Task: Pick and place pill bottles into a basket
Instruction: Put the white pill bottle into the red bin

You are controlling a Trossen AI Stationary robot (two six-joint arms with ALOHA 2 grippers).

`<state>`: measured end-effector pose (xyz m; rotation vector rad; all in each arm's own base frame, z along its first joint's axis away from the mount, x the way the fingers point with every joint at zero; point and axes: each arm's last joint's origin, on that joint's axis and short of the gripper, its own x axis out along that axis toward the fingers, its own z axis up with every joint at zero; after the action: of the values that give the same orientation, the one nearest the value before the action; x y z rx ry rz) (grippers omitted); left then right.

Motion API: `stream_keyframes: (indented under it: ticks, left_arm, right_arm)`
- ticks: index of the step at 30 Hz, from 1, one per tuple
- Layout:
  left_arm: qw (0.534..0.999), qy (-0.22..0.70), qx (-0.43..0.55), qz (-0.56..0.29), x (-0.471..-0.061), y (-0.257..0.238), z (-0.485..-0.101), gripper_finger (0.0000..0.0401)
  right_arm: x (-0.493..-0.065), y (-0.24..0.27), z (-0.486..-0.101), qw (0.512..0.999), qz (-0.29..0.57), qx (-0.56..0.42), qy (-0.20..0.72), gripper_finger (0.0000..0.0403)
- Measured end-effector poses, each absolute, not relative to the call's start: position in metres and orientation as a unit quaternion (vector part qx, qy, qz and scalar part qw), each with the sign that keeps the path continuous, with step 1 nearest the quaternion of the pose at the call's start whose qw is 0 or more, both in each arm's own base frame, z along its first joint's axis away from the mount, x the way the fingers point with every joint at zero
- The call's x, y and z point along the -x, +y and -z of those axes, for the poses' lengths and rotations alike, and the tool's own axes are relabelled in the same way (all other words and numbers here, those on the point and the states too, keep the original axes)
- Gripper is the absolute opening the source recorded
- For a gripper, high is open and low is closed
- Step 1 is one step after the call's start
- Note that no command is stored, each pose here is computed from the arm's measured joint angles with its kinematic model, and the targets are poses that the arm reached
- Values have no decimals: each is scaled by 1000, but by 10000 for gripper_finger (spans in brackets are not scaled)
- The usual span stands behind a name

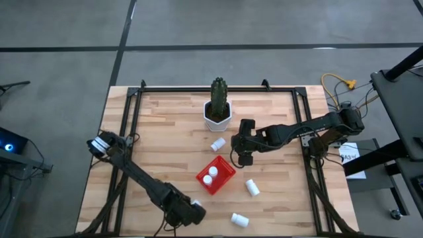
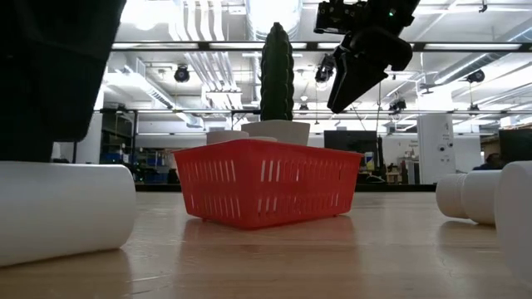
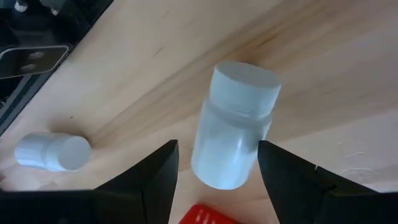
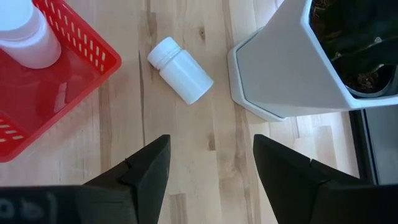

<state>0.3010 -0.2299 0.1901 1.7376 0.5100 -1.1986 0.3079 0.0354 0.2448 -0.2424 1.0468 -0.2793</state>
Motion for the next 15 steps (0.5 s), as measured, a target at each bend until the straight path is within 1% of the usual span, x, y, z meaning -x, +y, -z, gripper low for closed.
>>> stream_keyframes:
  ticks: [3, 7, 11, 15]
  left_arm:
    - [477, 209, -702, 485, -304, -227, -189, 202]
    - [468, 219, -700, 493, -301, -221, -180, 202]
    - [451, 211, -710, 498, -299, -219, -171, 202]
    - [458, 204, -712, 492, -301, -220, -173, 202]
  right_arm:
    - [-308, 35, -245, 850, 132, 115, 497, 219]
    - [-308, 35, -245, 850, 132, 115, 497, 219]
    - [-308, 35, -245, 850, 132, 115, 497, 219]
    - [-308, 35, -245, 850, 132, 115, 497, 219]
